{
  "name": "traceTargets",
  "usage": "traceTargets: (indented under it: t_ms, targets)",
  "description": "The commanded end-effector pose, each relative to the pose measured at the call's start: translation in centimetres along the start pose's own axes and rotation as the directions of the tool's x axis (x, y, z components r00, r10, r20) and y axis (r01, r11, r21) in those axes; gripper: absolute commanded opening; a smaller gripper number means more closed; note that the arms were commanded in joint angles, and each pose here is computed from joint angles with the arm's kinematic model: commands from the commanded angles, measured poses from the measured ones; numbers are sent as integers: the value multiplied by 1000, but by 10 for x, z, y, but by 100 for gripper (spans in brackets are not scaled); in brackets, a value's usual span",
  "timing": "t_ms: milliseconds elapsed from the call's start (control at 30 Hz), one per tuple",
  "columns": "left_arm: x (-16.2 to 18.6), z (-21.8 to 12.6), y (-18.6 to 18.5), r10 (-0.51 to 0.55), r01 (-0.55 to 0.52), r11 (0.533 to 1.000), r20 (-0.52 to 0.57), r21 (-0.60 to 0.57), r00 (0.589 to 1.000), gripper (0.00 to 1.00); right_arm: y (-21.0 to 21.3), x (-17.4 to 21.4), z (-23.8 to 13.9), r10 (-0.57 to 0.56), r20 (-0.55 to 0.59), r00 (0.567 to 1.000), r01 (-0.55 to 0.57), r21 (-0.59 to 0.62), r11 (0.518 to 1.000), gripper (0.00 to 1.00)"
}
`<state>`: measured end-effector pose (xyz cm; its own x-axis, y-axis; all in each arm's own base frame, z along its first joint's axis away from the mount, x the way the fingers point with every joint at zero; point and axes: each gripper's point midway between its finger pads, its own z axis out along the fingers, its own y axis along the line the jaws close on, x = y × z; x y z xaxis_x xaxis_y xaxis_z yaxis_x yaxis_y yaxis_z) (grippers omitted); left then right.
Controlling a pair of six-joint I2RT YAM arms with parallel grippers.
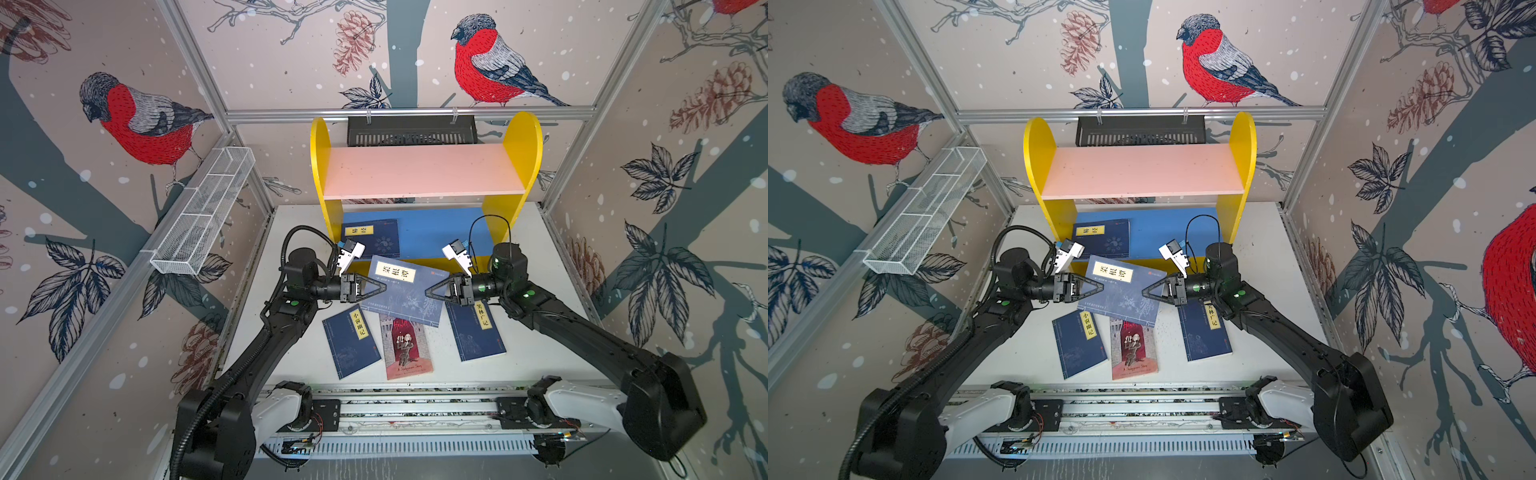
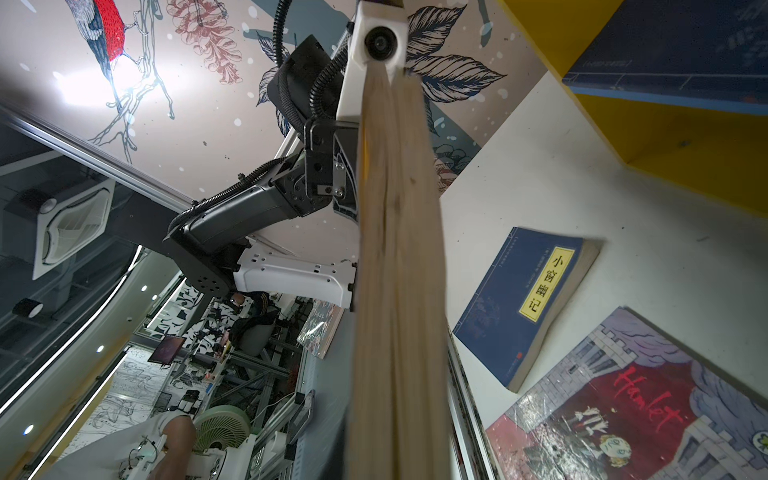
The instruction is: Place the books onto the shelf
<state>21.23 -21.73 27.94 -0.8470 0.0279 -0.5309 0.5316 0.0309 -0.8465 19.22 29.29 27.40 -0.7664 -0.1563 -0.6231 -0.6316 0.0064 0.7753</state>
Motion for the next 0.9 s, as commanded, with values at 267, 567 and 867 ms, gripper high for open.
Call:
traceTargets:
  t_ms: [267, 567, 867]
  targets:
    - [-19, -5, 6, 49, -43, 997, 92, -66, 995, 0, -25, -6, -18, 37, 188, 982, -47, 53, 997, 59]
    - [-27, -10, 23, 13, 7, 992, 158, -123, 987, 0, -10, 2, -12, 49, 279, 959, -55, 12, 998, 54]
    - [-30, -11, 27, -16, 39, 992, 182, -121, 983, 0, -11, -2, 5, 54, 298, 953, -60, 10, 998, 23]
